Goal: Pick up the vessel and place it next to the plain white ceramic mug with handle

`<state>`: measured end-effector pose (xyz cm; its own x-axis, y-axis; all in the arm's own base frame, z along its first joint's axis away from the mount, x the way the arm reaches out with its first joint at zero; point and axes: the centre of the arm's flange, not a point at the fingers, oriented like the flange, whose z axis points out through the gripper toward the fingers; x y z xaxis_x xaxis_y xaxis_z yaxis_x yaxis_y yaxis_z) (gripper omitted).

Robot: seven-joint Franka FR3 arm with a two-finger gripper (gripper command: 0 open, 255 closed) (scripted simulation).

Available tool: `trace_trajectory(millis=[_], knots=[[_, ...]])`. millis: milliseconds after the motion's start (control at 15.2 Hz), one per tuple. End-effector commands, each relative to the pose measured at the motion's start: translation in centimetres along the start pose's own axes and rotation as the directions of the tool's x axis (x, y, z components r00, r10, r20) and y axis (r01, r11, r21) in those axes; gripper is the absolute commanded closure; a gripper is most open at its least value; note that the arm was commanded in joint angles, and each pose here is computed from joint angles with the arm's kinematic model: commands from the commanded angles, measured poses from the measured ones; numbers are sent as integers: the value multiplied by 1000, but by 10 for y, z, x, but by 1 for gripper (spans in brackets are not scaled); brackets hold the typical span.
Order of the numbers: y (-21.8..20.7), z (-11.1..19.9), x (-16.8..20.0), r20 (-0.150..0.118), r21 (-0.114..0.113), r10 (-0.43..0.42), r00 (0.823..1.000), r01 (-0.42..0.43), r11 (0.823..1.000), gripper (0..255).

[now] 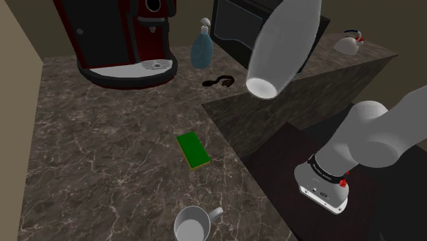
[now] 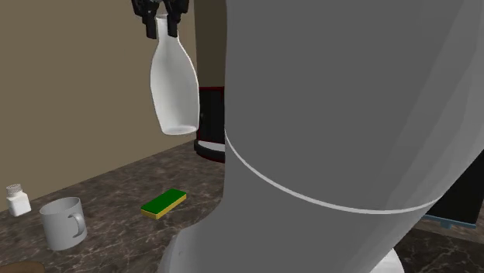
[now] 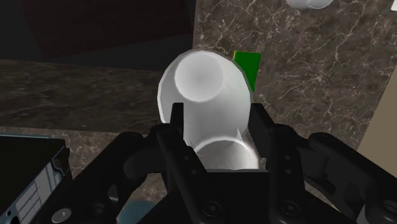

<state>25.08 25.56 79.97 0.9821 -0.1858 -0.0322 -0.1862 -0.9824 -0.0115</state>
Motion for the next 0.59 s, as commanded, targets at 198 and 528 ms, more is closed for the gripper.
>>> trace_trajectory(millis=[198, 528], knots=[[-27, -13, -60, 0, 0, 2, 1000, -2, 1000, 255], [-55, -28, -118, 0, 0, 2, 1000, -2, 1000, 255]])
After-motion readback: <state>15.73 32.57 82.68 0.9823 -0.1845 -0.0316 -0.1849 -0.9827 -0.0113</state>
